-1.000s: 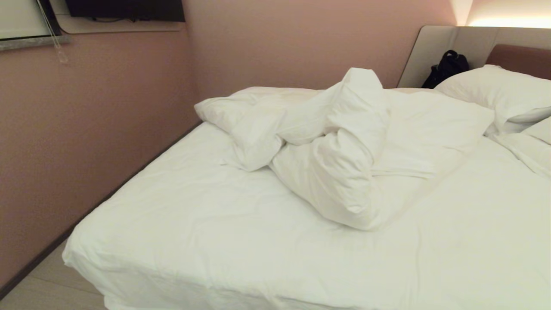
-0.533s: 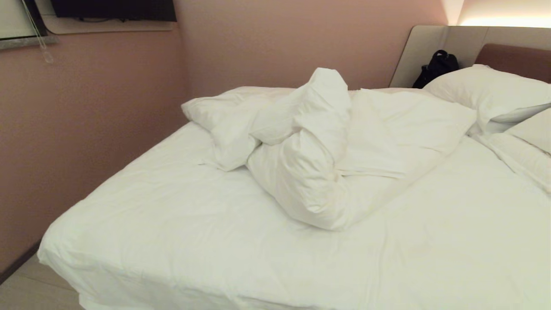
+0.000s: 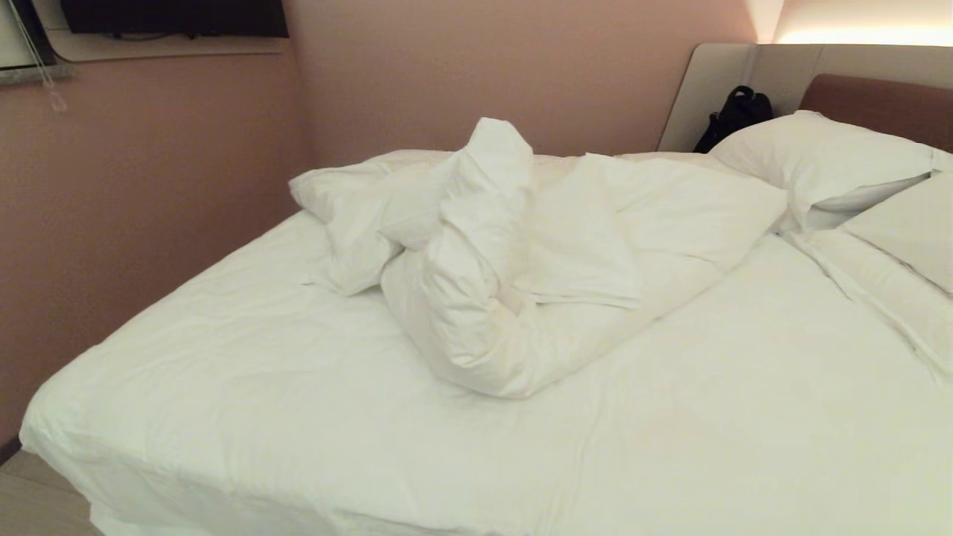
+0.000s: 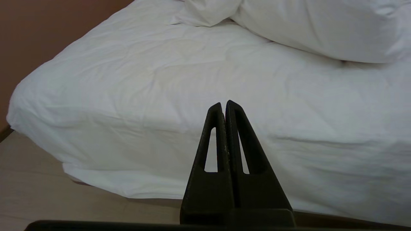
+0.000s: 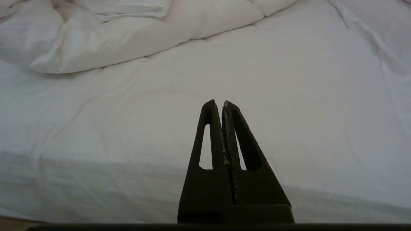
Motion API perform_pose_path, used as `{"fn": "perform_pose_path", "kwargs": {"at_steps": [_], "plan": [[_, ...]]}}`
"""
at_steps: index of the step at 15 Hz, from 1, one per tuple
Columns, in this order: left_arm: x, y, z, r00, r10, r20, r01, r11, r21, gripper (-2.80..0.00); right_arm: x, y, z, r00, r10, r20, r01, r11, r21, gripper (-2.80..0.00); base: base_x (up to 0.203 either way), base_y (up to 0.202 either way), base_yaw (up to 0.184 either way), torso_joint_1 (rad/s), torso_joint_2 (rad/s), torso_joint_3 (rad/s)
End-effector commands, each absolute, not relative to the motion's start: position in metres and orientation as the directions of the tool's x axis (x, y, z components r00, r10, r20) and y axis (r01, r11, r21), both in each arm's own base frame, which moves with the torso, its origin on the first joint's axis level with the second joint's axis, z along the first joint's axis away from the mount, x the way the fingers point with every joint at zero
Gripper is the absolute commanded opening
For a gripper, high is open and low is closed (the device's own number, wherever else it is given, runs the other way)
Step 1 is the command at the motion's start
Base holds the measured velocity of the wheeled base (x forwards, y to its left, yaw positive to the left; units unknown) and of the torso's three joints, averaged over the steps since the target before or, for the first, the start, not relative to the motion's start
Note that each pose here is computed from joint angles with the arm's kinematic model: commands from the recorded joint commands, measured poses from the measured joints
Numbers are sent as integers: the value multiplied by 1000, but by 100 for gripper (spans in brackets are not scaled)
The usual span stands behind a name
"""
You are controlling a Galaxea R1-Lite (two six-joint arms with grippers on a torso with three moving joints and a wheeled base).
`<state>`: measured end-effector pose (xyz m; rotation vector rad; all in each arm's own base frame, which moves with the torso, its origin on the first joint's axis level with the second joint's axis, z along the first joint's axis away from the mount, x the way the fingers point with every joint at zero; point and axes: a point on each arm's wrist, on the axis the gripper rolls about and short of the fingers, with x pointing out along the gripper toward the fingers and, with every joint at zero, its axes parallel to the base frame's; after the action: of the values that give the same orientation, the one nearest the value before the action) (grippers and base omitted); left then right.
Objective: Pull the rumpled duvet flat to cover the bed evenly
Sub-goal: Hold the folded corner of the quilt
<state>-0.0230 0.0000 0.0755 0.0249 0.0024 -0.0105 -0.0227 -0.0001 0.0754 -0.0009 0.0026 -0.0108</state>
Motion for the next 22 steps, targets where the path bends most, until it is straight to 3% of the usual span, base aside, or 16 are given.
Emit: {"fn": "perform_pose_path", "kwargs": {"at_steps": [1, 22], "plan": [[-23, 0, 75, 1000, -11, -3, 11, 1000, 25, -280, -23, 0, 75, 1000, -11, -3, 11, 1000, 0, -280, 0, -143, 2, 2, 6, 6], [-23, 0, 75, 1000, -9, -6, 9, 999, 32, -280, -23, 0, 75, 1000, -11, -3, 11, 1000, 0, -280, 0, -4, 0, 0, 0, 0]]}}
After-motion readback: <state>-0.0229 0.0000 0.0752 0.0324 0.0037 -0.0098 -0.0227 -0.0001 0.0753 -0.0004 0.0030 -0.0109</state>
